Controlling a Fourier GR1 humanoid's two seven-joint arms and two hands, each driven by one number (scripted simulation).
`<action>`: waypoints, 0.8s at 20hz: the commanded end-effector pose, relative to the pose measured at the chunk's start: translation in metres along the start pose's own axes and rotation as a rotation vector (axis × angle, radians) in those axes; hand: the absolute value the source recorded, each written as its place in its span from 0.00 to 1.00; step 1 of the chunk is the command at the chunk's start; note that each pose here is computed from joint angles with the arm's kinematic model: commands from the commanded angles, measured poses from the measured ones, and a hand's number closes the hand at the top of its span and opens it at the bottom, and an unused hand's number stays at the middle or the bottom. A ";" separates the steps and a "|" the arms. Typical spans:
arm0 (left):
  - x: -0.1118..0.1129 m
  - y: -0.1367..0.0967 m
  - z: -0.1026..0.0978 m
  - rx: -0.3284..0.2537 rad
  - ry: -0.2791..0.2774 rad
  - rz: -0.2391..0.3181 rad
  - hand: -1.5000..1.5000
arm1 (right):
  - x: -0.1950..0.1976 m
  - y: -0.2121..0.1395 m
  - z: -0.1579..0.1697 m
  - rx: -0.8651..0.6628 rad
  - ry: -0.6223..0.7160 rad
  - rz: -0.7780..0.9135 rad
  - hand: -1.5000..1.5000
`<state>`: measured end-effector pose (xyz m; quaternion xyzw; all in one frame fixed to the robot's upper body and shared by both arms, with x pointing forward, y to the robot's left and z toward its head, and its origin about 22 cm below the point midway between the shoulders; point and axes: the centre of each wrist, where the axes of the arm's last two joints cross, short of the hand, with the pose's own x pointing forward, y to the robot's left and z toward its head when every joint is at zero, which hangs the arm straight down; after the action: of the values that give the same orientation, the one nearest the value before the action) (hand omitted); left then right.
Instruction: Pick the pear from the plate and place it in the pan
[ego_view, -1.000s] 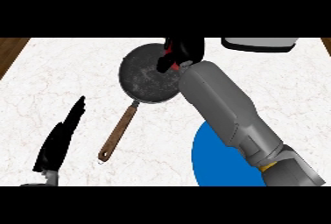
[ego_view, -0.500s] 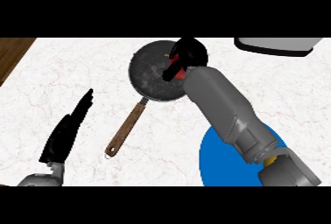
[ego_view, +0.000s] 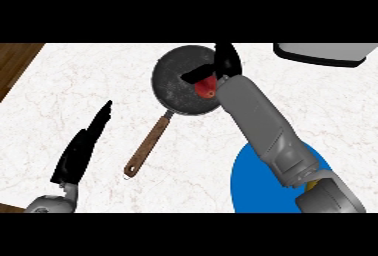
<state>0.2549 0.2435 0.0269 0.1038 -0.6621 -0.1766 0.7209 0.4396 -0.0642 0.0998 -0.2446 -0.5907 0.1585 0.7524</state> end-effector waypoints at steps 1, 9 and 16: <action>0.001 -0.007 -0.001 -0.004 0.006 0.004 0.50 | 0.014 -0.006 0.000 -0.142 -0.076 -0.134 0.00; -0.015 -0.001 0.009 0.046 0.040 0.011 0.50 | 0.001 -0.014 -0.009 -0.398 -0.007 -0.328 0.00; -0.022 0.038 0.021 0.105 0.090 0.018 0.50 | -0.050 -0.044 -0.023 -0.439 -0.051 -0.364 0.00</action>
<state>0.2385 0.2684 0.0181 0.1372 -0.6453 -0.1429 0.7378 0.4455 -0.1012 0.0859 -0.2835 -0.6531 -0.0947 0.6958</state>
